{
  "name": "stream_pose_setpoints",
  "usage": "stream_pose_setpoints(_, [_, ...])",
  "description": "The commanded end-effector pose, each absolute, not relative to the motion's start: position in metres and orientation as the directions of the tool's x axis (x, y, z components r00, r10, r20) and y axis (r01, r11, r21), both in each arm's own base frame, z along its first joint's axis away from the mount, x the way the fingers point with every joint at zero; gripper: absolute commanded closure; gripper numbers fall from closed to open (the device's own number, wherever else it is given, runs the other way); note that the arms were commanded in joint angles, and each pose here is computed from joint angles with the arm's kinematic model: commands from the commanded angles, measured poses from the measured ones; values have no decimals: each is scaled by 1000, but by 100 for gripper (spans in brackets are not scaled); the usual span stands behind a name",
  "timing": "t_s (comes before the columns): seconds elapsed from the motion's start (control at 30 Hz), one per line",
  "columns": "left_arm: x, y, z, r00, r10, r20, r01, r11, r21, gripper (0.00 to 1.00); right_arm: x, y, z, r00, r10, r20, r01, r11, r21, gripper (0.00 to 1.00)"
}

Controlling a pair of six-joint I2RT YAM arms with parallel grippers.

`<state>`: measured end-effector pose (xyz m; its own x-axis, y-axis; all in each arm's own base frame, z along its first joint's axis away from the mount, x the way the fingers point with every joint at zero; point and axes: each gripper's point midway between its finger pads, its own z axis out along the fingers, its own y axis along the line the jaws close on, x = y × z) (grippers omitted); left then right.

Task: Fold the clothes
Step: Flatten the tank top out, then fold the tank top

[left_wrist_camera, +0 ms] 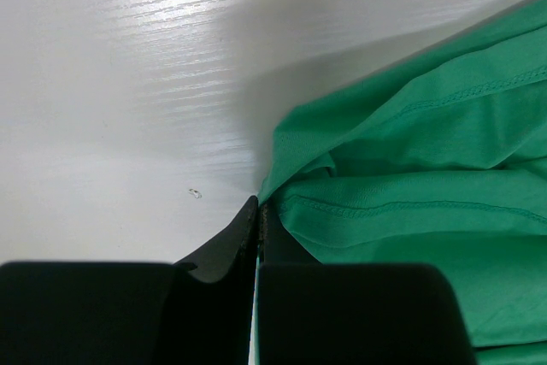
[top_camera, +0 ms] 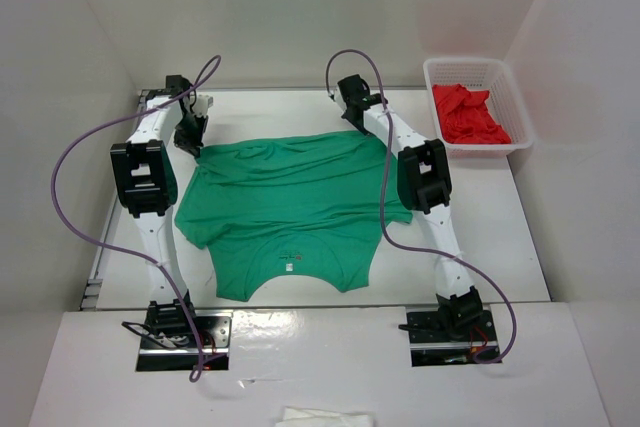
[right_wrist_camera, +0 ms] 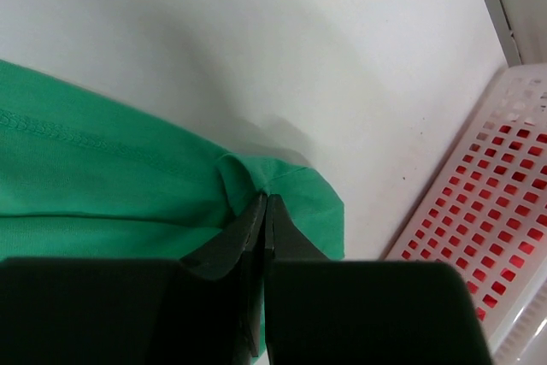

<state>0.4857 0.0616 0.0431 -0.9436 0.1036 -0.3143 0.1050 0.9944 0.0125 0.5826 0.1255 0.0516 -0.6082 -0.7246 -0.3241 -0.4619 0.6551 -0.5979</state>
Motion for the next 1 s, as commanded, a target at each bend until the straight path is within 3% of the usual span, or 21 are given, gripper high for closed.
stream_pose_setpoints(0.0, [486,63,55,-936,96,-339,99,995,9,100,594,126,64,-608,-703,-369,-421,680,-601,98])
stream_pose_setpoints(0.33, [512,72,109,-882,104,-460,81,994,71,100,620,102,149,-593,-602,-534,-293,780,-554,100])
stream_pose_setpoints(0.37, [520,75,126,-862,107,-495,71,993,90,100,629,101,196,-534,-570,-625,-225,808,-545,100])
stream_pose_setpoints(0.57, [538,93,167,-834,84,-545,42,995,89,100,631,60,232,-516,-522,-679,-152,836,-527,100])
stream_pose_setpoints(0.97, [547,129,284,-623,62,-780,-37,993,108,100,627,-20,310,-424,-449,-786,-6,870,-493,100])
